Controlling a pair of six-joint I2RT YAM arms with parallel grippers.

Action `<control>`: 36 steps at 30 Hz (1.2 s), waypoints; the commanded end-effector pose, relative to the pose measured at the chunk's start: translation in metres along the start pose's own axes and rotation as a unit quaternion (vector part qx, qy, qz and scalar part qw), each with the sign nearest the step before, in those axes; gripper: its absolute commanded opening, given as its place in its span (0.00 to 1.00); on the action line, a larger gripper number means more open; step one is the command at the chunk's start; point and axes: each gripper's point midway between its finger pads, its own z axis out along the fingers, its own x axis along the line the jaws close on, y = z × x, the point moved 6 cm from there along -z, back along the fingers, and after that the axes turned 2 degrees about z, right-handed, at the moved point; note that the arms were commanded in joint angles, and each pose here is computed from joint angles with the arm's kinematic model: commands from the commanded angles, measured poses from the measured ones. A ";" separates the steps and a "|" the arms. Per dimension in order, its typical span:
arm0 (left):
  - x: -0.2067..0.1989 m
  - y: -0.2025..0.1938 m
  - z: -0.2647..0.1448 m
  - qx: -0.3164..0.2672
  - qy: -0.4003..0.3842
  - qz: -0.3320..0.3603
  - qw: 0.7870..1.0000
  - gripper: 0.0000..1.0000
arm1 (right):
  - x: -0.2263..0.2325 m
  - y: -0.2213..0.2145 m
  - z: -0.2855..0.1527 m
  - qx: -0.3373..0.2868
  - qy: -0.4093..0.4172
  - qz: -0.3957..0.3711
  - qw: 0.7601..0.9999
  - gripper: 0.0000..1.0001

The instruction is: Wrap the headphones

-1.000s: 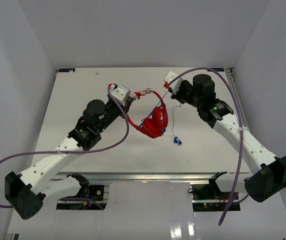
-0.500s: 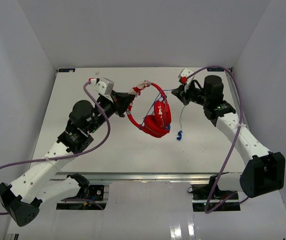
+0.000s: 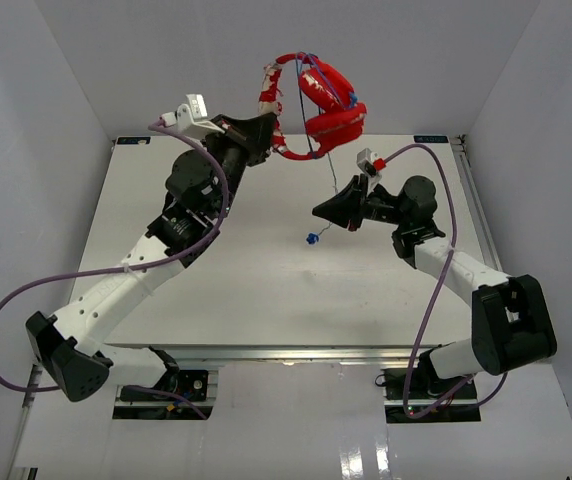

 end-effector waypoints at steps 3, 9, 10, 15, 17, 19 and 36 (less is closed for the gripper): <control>0.033 0.032 0.033 -0.150 0.188 0.011 0.971 0.00 | 0.053 0.017 0.001 -0.029 0.062 -0.026 0.997 0.08; 0.083 -0.009 0.069 -0.123 0.262 0.214 0.933 0.00 | 0.076 0.023 0.004 0.016 0.057 -0.077 0.995 0.08; 0.093 -0.017 0.068 -0.101 0.270 0.265 0.920 0.00 | 0.076 0.028 0.004 0.021 0.053 -0.100 0.993 0.08; 0.137 -0.054 0.051 -0.043 0.268 0.411 0.870 0.00 | 0.080 0.061 -0.001 0.052 0.006 -0.152 0.987 0.08; 0.145 -0.065 0.037 -0.007 0.236 0.442 0.865 0.00 | 0.077 0.075 -0.005 0.068 -0.032 -0.187 0.979 0.08; 0.154 -0.078 0.020 0.033 0.197 0.469 0.860 0.00 | 0.071 0.085 -0.009 0.086 -0.073 -0.226 0.967 0.08; 0.072 -0.098 -0.086 0.239 -0.240 0.373 0.864 0.00 | -0.015 0.054 -0.028 0.183 -0.246 -0.356 0.883 0.08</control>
